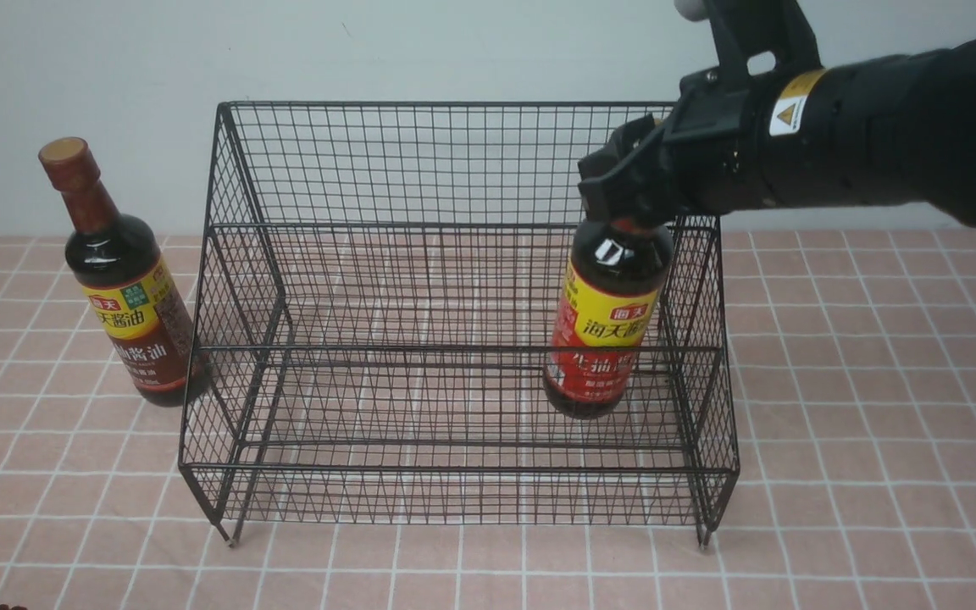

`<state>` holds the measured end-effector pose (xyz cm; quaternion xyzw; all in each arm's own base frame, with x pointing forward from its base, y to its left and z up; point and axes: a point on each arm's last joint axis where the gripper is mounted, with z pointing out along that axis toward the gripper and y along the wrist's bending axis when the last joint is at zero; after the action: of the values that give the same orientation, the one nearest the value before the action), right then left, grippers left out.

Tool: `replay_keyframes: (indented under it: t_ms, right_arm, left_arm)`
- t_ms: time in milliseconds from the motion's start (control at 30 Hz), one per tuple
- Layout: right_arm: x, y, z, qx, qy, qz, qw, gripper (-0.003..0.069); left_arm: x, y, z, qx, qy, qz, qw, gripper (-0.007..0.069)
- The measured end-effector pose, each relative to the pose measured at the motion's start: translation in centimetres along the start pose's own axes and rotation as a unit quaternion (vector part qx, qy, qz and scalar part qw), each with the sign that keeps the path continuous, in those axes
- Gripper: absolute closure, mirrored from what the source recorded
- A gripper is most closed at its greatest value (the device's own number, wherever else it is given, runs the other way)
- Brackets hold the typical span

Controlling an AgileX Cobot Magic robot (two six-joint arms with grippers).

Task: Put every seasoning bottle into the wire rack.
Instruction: Use the right arm to put the condiment bottle back on the shelf, then use the left arm to grab the condiment bottle closest to it

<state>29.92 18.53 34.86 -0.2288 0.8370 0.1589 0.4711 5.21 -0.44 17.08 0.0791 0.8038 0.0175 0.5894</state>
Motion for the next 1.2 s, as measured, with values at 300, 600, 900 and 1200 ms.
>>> replay_keyframes:
  t_ms: [300, 600, 900, 1200]
  right_arm:
    - [-0.4, 0.0, 0.1, -0.001, -0.017, 0.006, 1.0, 0.0253]
    - [-2.3, 0.3, -6.2, -0.002, -0.055, -0.008, 0.998, 0.026]
    - [-1.5, 0.6, -23.1, 0.018, -0.132, 0.023, 0.991, 0.056]
    - [7.5, 0.5, -30.8, -0.007, -0.269, 0.088, 0.959, 0.0671]
  left_arm:
    - [0.0, 0.0, 0.0, 0.0, 0.0, 0.0, 1.0, 0.0632]
    - [0.0, 0.0, 0.0, 0.0, 0.0, 0.0, 1.0, 0.0632]
    - [0.0, 0.0, 0.0, 0.0, 0.0, 0.0, 1.0, 0.0632]
    - [0.0, 0.0, 0.0, 0.0, 0.0, 0.0, 1.0, 0.0632]
